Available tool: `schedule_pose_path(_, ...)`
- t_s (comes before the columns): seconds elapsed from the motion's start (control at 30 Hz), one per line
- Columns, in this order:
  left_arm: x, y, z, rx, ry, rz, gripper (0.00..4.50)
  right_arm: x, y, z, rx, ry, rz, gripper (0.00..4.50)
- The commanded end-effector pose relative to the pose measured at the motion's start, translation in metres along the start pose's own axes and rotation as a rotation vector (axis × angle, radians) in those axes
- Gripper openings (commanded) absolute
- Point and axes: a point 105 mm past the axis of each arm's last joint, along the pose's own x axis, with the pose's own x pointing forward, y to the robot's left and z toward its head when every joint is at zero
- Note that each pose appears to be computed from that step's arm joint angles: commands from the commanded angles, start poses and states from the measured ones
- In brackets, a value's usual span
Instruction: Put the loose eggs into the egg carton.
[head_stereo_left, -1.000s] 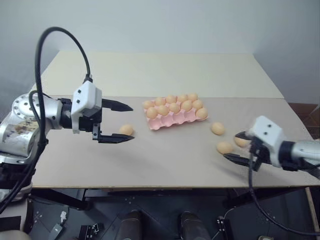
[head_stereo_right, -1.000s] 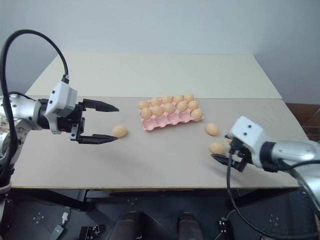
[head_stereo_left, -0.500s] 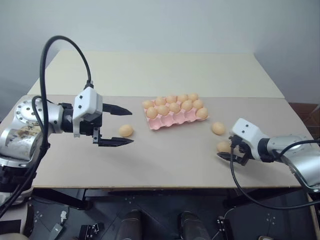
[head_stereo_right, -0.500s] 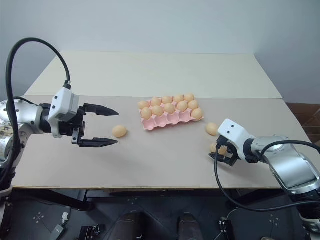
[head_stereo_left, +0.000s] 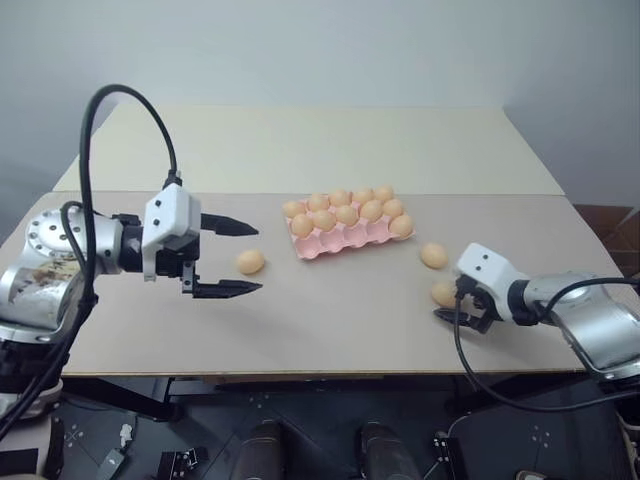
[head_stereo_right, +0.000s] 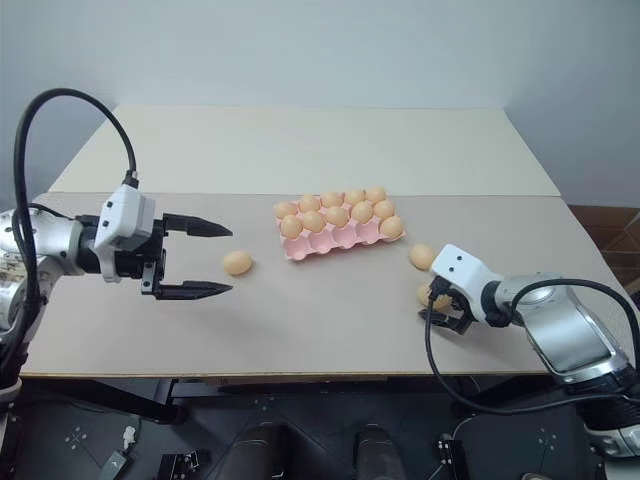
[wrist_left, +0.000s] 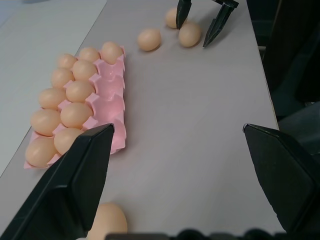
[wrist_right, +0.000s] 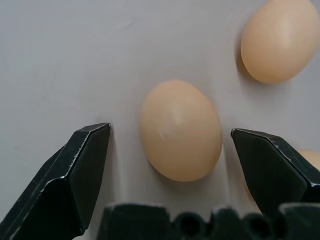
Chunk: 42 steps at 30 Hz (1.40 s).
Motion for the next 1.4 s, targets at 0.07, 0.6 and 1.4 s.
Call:
schedule_pose_path(0.07,-0.011,0.004,0.002,0.016,0.013,0.047,4.50,-0.002,-0.006,0.012,-0.049,-0.035,-0.031,3.23)
schedule_pose_path(0.6,-0.050,-0.020,-0.024,-0.138,0.099,0.240,4.50,-0.030,-0.008,0.099,-0.077,-0.336,-0.058,1.49)
schedule_pose_path(1.4,-0.034,-0.026,-0.002,-0.119,0.020,0.171,4.50,0.071,-0.039,0.155,-0.170,-0.318,-0.192,1.40)
